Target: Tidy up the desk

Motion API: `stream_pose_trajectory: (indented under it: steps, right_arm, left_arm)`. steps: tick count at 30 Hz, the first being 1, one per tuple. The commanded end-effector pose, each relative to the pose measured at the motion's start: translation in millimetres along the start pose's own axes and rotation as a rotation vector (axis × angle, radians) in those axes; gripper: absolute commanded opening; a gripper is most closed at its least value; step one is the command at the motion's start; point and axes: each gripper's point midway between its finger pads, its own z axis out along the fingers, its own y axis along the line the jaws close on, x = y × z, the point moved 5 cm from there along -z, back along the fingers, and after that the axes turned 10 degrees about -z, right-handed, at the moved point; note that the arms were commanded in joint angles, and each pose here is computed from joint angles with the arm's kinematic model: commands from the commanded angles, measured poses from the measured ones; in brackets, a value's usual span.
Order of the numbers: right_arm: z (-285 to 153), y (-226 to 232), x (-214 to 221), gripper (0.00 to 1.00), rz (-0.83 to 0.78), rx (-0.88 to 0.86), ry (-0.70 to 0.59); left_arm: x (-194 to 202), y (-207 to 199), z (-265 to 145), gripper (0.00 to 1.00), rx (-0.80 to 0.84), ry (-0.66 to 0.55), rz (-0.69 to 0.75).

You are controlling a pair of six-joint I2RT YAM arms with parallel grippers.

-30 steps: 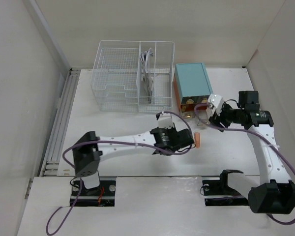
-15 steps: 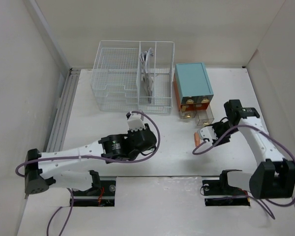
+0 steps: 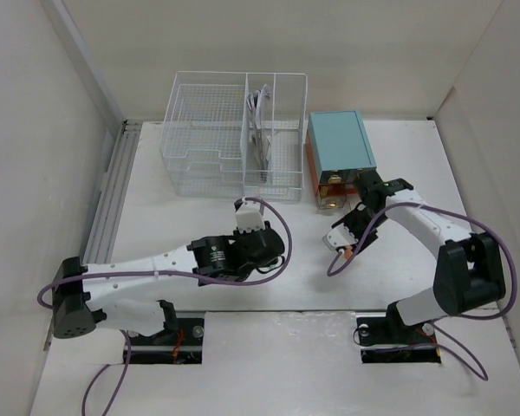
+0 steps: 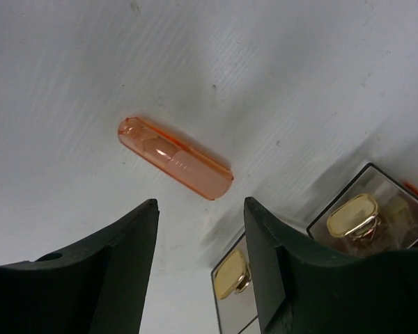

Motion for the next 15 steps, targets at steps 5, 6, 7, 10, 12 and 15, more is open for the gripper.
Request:
stream_pose_trajectory:
  steps: [5,6,7,10,12,15]
  right_arm:
    - [13,-54,3,0.57,-0.776,-0.017,0.093]
    - [18,-50,5,0.57,-0.781,-0.039,0.085]
    - [17,-51,7,0.57,-0.797,-0.049,0.104]
    - [24,-48,10,0.57,-0.826,-0.077,0.113]
    - [30,-40,12,0.57,-0.829,-0.106,0.115]
    - [39,-29,12,0.57,-0.852,-0.144,0.1]
  left_arm:
    - [-12,-10,-10,0.0,0.054,-0.023,-0.015]
    - [-15,-11,-13,0.0,0.065,-0.026,-0.023]
    - [-15,-11,-13,0.0,0.065,-0.027,-0.023]
    - [-18,-9,-18,0.0,0.08,-0.031,-0.033]
    - [-17,-7,-18,0.0,0.08,-0.031,-0.044]
    - [-18,-3,-21,0.0,0.08,-0.03,-0.055]
